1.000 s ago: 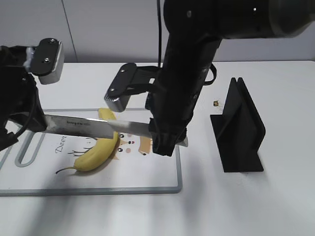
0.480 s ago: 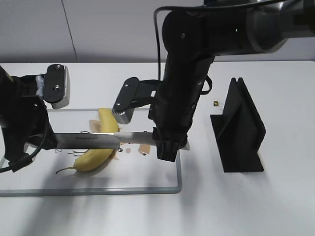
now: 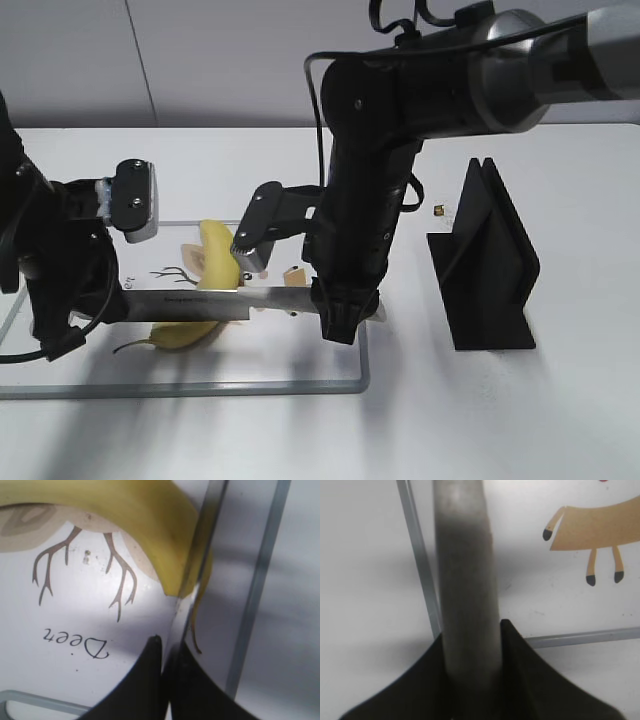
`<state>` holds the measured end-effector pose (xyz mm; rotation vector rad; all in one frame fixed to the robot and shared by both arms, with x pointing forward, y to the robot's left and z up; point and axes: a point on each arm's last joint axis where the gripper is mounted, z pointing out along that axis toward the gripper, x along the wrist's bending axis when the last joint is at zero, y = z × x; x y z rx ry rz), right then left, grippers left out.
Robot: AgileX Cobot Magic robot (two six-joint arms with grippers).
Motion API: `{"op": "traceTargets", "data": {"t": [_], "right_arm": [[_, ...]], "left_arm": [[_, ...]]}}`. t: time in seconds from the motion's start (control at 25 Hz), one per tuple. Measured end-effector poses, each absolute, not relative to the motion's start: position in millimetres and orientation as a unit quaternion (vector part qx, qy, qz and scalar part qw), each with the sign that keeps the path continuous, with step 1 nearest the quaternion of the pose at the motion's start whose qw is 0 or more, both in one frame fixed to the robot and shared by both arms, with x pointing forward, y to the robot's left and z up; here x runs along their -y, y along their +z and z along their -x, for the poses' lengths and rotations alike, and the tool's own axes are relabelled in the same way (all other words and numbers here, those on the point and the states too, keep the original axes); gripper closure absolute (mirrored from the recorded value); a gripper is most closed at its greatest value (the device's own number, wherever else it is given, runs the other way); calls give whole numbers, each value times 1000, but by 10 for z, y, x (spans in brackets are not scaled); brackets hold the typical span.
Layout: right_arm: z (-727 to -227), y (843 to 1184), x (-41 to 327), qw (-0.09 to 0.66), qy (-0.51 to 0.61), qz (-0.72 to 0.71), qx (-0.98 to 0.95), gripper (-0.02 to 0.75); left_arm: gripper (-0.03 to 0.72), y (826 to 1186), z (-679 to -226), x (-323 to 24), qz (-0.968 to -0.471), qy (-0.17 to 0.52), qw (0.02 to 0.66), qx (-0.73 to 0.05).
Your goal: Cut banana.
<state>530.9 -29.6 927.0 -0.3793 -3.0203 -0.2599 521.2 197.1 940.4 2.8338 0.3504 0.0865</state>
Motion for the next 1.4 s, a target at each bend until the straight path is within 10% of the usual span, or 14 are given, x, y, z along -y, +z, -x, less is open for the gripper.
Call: {"op": "traceTargets", "data": {"t": [1.4], "right_arm": [[-5370, 8917, 293, 53, -61, 128, 988, 556]], "left_arm": [[679, 9068, -5328, -1945, -983, 11, 127, -130]]}}
